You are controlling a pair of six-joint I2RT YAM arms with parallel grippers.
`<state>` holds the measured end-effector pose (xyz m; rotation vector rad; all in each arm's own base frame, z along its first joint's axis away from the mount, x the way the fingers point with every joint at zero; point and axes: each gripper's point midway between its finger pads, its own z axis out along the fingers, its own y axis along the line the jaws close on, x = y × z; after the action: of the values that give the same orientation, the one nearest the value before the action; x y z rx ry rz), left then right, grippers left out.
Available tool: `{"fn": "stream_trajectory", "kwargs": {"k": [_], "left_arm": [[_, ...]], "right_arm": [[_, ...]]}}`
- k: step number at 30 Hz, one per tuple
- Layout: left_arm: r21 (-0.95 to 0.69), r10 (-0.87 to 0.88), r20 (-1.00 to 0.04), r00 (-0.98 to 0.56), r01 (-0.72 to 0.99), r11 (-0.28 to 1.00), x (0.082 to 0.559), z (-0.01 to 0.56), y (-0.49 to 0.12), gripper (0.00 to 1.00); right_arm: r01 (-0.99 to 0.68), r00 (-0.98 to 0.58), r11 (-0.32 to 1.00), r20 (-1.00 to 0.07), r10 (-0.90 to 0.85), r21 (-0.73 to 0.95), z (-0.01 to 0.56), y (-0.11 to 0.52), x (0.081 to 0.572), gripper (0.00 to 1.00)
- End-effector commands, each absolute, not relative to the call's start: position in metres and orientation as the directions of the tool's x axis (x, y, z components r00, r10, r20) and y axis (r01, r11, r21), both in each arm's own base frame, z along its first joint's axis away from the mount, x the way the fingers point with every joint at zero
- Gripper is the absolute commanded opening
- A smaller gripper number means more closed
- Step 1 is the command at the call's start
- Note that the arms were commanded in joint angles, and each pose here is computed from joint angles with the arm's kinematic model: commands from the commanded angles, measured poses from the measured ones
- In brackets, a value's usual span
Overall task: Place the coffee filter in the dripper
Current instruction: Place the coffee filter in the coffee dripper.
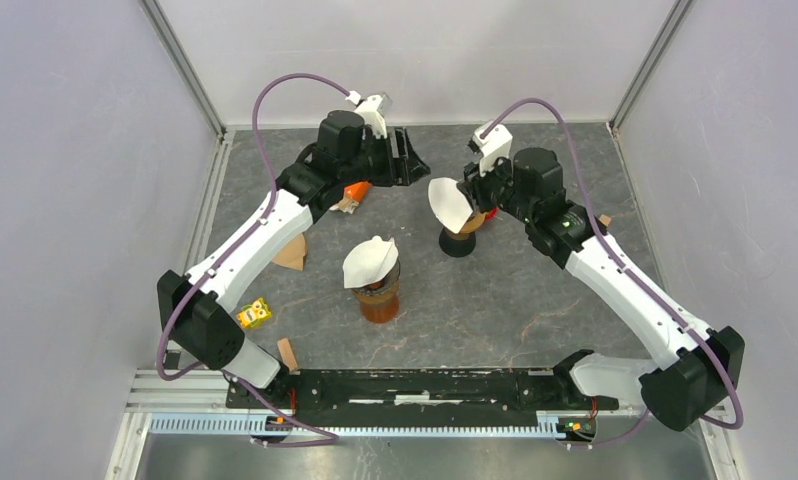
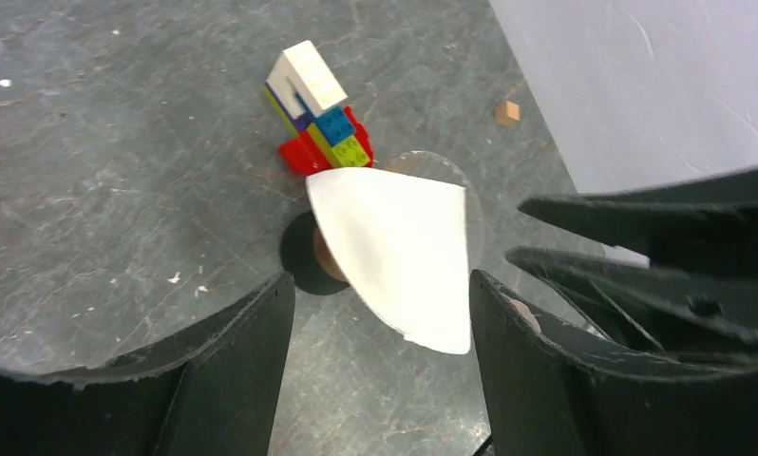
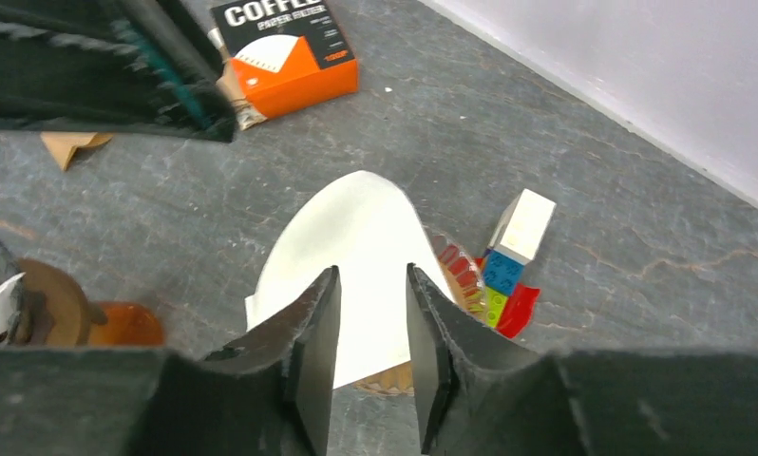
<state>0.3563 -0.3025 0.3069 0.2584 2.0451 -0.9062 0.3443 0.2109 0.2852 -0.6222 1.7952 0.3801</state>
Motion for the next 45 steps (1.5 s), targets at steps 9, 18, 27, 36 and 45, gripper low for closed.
{"fn": "stream_trajectory", "kwargs": {"k": [9, 18, 27, 36, 45], "left_arm": [[-0.532, -0.288, -0.761, -0.582, 0.304, 0.79, 0.392, 0.296, -0.23, 0.74], [-0.53, -0.294, -0.769, -0.568, 0.309, 0.79, 0.394, 0.298, -0.223, 0.74], [-0.55, -0.304, -0.76, -0.575, 0.319, 0.772, 0.393, 0.297, -0.225, 0.74], [-0.558, -0.312, -0.759, -0.571, 0.323, 0.765, 0.393, 0.301, -0.225, 0.74], [-0.565, -0.316, -0.756, -0.573, 0.328, 0.758, 0.392, 0.3, -0.226, 0.74]], "right_arm": [[-0.717, -0.077, 0.632, -0.867, -0.492, -0.295, 0.273, 0.261, 0.313, 0.65], [-0.655, -0.082, 0.573, -0.708, -0.702, -0.493, 0.232, 0.266, 0.315, 0.71], [-0.555, -0.053, 0.522, -0.599, -0.799, -0.648, 0.225, 0.253, 0.319, 0.64], [-0.55, -0.05, 0.521, -0.596, -0.801, -0.653, 0.225, 0.252, 0.319, 0.47], [-0.538, -0.039, 0.545, -0.627, -0.778, -0.643, 0.241, 0.253, 0.318, 0.24]]}}
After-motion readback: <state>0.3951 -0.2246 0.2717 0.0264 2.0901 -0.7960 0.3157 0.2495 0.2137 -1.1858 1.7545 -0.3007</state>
